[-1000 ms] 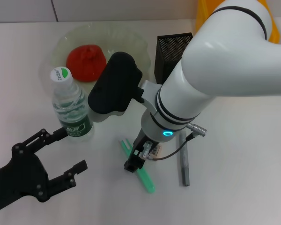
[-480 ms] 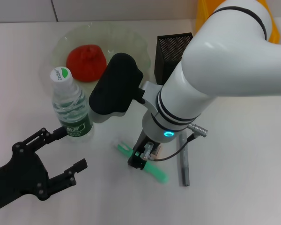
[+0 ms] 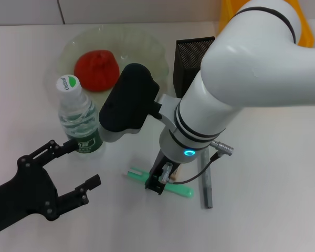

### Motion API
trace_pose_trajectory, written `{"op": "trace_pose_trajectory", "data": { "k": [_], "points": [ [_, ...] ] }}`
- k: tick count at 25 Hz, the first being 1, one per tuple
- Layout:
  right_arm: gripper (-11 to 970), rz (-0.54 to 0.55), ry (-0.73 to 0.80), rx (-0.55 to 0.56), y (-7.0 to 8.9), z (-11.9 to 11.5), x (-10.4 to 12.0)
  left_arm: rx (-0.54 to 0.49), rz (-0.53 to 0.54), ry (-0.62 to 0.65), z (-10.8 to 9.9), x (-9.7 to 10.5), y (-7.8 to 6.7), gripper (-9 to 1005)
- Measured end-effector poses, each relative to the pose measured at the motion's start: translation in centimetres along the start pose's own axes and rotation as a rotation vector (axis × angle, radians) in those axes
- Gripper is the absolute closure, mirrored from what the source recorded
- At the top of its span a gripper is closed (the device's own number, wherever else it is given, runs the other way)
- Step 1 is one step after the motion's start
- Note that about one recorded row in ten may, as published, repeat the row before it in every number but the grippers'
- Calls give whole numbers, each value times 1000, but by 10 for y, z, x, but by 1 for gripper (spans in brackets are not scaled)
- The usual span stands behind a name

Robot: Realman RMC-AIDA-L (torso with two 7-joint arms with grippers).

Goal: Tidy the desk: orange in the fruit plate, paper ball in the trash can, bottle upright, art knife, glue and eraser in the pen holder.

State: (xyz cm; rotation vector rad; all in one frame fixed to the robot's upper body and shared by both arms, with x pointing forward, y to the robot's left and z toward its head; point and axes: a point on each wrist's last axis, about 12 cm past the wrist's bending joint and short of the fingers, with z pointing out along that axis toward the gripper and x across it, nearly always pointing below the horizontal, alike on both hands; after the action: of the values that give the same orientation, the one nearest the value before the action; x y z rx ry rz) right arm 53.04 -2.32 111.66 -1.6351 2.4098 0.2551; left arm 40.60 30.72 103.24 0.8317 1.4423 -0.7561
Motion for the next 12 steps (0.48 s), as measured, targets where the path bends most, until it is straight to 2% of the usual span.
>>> {"op": "trace_pose_trajectory", "data": {
  "k": [4,8,12],
  "points": [
    [793,2,-28,-13,3,-6,-2,0,1,0,0,0,0,199],
    [793,29,-80,-32,-2,-20,-3,2,1,-2,0,0,0,199],
    [793,89,-162,15,-20,-45,2,-3,2,-9,-1,-1,1,199]
  ]
}}
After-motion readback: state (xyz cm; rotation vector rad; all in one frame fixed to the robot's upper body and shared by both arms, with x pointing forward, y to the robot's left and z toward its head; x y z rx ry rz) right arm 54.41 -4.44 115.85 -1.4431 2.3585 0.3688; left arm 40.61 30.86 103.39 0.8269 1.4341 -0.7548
